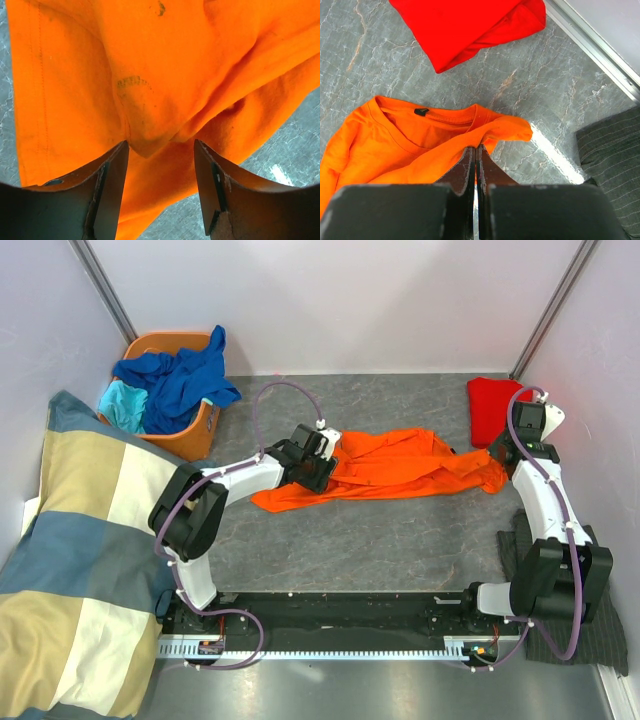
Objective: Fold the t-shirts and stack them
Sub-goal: Flatten out the tshirt
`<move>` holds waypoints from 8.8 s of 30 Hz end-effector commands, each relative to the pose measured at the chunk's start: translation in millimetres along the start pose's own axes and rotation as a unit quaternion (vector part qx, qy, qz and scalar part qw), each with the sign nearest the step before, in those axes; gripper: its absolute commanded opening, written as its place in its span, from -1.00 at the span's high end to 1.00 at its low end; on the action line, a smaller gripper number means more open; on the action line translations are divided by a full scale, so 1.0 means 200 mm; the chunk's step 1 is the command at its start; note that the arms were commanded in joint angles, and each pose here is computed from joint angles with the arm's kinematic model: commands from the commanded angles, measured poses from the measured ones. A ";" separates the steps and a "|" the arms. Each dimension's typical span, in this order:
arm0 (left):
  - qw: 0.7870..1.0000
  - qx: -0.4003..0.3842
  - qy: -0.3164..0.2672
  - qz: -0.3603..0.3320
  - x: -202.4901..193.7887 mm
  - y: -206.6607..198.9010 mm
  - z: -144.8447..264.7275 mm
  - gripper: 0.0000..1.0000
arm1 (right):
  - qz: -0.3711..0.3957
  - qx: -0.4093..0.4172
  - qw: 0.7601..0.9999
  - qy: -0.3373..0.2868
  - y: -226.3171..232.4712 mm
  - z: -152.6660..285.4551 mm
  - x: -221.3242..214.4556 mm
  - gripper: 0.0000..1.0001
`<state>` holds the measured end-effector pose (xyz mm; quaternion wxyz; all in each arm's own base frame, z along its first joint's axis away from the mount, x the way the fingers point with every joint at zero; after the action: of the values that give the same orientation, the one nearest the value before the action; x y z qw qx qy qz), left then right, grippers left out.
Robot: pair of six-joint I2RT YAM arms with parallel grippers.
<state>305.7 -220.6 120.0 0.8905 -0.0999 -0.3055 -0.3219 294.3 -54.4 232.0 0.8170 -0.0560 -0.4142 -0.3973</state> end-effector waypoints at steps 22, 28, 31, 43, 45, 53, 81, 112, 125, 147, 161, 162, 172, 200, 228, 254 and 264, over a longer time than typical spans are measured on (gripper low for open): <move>0.997 0.075 -0.028 0.006 0.00 0.05 -0.16 0.52 | 0.006 0.010 1.000 0.005 0.02 -0.04 -0.01 1.00; 0.992 0.117 -0.043 0.003 0.06 0.09 -0.08 0.96 | 0.002 0.013 1.000 -0.001 0.03 -0.02 0.01 1.00; 0.989 0.139 -0.058 0.006 0.13 0.11 0.05 0.96 | -0.005 0.029 1.000 -0.009 0.05 0.01 0.04 1.00; 0.956 0.220 -0.193 -0.029 0.40 0.27 0.97 0.96 | -0.037 0.132 0.989 -0.059 0.15 0.34 0.25 1.00; 0.950 0.230 -0.208 -0.028 0.40 0.28 1.08 0.96 | -0.041 0.164 0.983 -0.072 0.18 0.42 0.31 1.00; 0.964 0.190 -0.185 -0.029 0.25 0.24 1.10 0.96 | -0.039 0.234 0.969 -0.070 0.22 0.60 0.39 1.00; 0.947 0.202 -0.245 0.045 1.00 0.89 0.68 0.96 | 0.001 0.302 0.948 -0.103 0.91 -0.05 0.53 1.00; 0.915 0.089 -0.378 0.112 0.15 0.20 1.84 0.96 | -0.006 0.415 0.884 -0.216 0.24 1.33 0.58 1.00; 0.924 0.129 -0.350 0.086 0.74 0.64 1.21 0.96 | 0.000 0.337 0.920 -0.202 0.69 0.54 0.63 1.00; 0.908 0.124 -0.387 0.100 0.52 0.51 1.48 0.96 | -0.011 0.434 0.872 -0.226 0.50 1.06 0.63 1.00; 0.963 0.108 -0.137 0.207 -0.18 0.43 0.75 0.96 | 0.049 0.311 0.949 0.027 0.10 0.49 -0.39 1.00; 0.964 0.106 -0.126 0.208 -0.19 0.43 0.73 0.96 | 0.050 0.310 0.949 0.028 0.09 0.50 -0.40 1.00; 0.969 0.085 -0.087 0.214 -0.24 0.37 0.67 0.96 | 0.072 0.290 0.954 0.028 0.07 0.51 -0.38 1.00; 0.978 0.027 0.011 0.206 -0.42 0.26 0.73 0.96 | 0.092 0.153 0.958 0.223 -0.19 0.45 -0.88 1.00; 0.930 0.203 -0.218 0.216 -0.19 0.32 1.26 -0.54 | 0.120 0.166 0.976 0.073 0.14 0.54 -0.56 -0.59; 0.951 0.015 -0.156 0.266 -0.16 0.07 0.50 -0.48 | 0.215 0.194 0.954 0.071 0.65 0.01 -0.82 -0.81; 0.953 0.033 -0.128 0.271 -0.27 0.05 0.45 -0.51 | 0.194 0.137 0.963 0.129 0.65 -0.33 -0.83 -0.83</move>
<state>234.5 -150.2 158.8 0.9056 -0.1921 -0.3730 -0.0623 354.6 120.3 102.6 0.9270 0.0276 -0.3420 -0.1511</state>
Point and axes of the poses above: each gripper's point midway between its finger pads, its own z axis back along the fingers, its own y axis along the line the jaws close on, x = y × z, the point moved 10 cm from there along z, back along the fingers, and after that the axes turned 4 degrees about -z, right-handed, at the moved point
